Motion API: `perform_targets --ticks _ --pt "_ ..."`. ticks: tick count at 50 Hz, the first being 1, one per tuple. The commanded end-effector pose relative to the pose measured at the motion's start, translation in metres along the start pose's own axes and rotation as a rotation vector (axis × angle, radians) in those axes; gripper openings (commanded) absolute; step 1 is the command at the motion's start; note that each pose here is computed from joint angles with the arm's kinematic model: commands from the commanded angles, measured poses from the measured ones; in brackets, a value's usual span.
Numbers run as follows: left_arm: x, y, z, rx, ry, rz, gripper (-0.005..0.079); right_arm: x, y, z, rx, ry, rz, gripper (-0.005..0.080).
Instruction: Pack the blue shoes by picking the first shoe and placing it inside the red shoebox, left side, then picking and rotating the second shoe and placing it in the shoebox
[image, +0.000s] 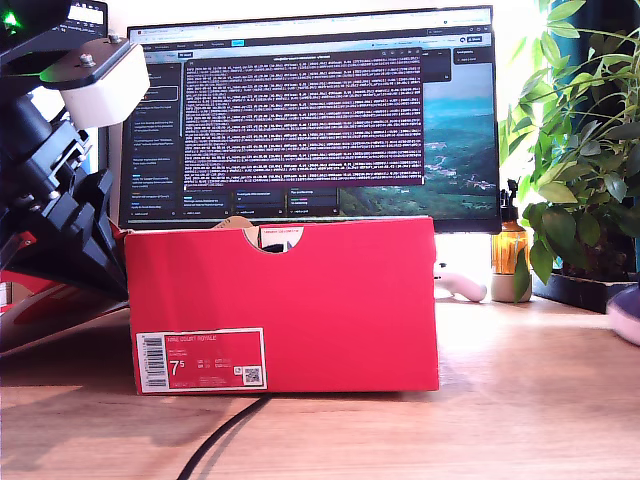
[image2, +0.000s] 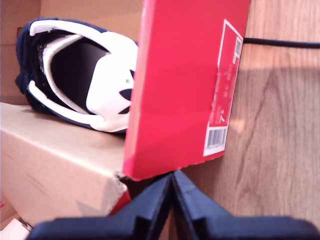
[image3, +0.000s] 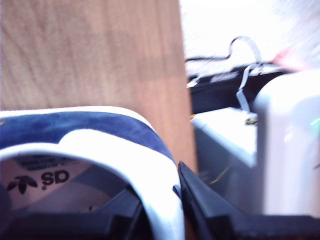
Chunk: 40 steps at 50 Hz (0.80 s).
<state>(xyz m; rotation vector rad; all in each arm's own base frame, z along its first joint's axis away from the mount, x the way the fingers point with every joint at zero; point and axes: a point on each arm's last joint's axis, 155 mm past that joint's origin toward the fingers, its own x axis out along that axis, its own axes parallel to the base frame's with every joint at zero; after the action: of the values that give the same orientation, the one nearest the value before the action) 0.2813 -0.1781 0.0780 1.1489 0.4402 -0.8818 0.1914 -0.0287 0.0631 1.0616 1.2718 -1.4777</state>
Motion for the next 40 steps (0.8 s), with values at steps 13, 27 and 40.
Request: perform_targets --ticks 13,27,40 --pt "0.001 0.003 0.003 0.004 -0.009 0.007 -0.0018 -0.065 0.046 0.026 -0.564 -0.171 0.167 -0.0011" --pt "0.001 0.003 0.003 0.004 -0.009 0.008 -0.0018 -0.128 0.082 0.03 -1.023 -0.319 0.325 -0.0011" --pt "0.001 0.003 0.003 0.004 -0.009 0.007 -0.0018 -0.2 0.117 0.011 -1.28 -0.438 0.595 -0.0011"
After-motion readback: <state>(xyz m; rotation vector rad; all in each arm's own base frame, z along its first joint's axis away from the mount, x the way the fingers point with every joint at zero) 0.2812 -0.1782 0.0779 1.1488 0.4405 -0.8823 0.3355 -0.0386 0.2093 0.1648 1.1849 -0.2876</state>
